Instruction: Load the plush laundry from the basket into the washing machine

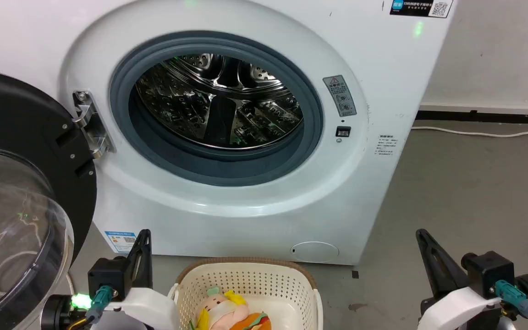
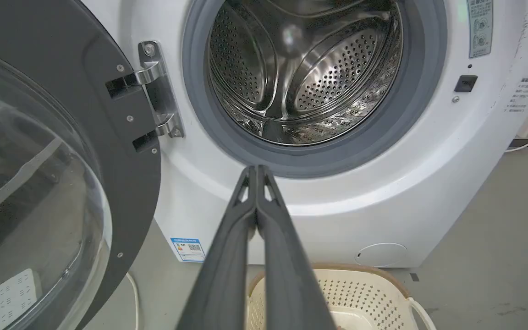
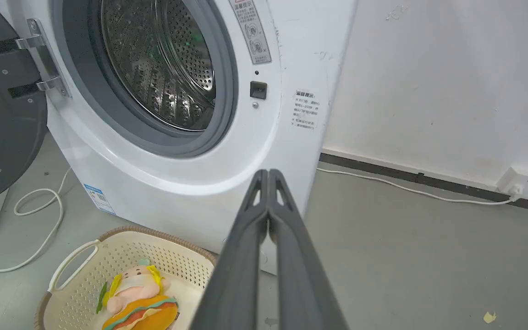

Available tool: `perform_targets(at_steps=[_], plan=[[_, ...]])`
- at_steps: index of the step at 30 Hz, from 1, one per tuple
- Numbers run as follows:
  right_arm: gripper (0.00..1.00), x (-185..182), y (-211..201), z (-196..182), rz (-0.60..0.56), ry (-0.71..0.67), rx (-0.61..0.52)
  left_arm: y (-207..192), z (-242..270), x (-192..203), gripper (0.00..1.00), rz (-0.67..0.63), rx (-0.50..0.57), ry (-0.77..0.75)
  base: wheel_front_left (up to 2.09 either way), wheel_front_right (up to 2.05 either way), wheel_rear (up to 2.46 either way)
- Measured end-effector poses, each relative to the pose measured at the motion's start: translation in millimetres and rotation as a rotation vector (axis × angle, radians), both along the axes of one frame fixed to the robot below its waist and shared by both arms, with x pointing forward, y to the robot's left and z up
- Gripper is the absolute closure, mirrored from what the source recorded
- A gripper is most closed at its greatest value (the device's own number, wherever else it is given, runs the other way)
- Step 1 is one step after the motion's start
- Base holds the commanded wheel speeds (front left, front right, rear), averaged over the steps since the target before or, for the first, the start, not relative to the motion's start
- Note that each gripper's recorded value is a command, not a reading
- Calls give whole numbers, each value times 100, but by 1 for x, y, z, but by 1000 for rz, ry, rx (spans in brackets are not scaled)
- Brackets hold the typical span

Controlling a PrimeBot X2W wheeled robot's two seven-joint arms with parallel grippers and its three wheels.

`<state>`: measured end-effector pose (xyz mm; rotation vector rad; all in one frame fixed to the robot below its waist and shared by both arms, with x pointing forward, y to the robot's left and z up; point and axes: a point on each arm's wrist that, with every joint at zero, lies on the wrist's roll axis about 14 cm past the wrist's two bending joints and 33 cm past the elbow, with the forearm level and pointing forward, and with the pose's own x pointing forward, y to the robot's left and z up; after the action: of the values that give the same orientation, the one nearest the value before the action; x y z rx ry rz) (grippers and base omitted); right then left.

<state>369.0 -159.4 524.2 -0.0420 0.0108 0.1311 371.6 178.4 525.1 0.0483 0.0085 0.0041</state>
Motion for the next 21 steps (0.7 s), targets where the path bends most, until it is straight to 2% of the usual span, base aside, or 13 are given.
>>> perform_targets(at_steps=[21], plan=[[100,0,0,0,0,0,0,0,0,0,100,0,0,0,0,0,0]])
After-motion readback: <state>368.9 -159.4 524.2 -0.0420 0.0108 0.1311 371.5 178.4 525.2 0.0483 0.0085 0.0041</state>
